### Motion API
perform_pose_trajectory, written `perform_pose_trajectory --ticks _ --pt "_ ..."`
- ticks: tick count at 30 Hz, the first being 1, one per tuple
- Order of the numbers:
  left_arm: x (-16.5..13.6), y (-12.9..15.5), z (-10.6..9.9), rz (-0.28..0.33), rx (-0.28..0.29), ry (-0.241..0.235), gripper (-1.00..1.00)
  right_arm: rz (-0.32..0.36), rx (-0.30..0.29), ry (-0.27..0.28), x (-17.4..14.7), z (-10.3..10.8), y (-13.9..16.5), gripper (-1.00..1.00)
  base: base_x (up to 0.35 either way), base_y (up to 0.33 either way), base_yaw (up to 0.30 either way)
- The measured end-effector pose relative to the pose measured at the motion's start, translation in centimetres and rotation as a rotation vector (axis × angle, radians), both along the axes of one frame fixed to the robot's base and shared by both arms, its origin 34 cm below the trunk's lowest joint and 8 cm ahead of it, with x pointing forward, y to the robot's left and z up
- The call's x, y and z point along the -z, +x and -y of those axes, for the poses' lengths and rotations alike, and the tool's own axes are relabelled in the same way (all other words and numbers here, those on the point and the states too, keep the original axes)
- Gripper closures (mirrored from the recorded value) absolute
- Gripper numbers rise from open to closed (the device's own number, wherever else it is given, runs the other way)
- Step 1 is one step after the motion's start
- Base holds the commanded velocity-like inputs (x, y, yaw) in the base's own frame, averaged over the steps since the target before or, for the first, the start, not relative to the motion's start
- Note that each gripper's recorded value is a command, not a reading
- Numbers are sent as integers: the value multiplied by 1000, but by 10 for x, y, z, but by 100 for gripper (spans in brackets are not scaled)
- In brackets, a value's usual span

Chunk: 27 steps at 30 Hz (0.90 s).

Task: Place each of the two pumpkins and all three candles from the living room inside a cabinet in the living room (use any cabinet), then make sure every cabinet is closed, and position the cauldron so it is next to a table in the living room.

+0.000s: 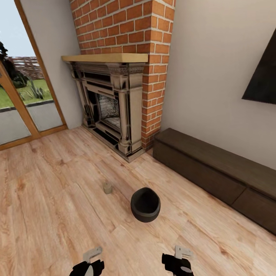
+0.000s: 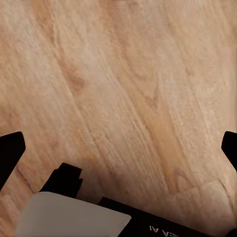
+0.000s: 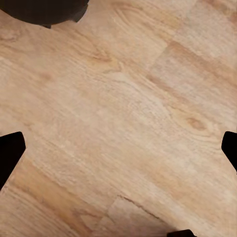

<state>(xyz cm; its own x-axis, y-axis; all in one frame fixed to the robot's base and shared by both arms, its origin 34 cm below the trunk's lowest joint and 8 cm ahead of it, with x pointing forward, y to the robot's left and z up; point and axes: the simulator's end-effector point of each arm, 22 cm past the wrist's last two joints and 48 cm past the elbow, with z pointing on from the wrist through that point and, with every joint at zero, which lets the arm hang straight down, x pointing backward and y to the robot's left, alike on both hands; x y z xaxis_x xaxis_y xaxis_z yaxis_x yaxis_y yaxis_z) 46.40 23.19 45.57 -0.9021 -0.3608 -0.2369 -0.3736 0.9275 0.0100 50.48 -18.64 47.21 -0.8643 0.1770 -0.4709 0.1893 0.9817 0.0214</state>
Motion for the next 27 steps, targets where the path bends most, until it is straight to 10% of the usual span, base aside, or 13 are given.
perform_pose_trajectory --ticks 7,13,27 --pt "-51 46 20 -43 54 -82 -100 -73 -87 79 -71 -27 59 -100 35 0 0" --pt "-103 95 36 33 174 -70 -100 -180 -35 98 -125 10 69 -100 266 0 0" --pt "-125 123 62 102 235 -91 -100 -196 -29 94 -133 18 69 -100 346 0 0"
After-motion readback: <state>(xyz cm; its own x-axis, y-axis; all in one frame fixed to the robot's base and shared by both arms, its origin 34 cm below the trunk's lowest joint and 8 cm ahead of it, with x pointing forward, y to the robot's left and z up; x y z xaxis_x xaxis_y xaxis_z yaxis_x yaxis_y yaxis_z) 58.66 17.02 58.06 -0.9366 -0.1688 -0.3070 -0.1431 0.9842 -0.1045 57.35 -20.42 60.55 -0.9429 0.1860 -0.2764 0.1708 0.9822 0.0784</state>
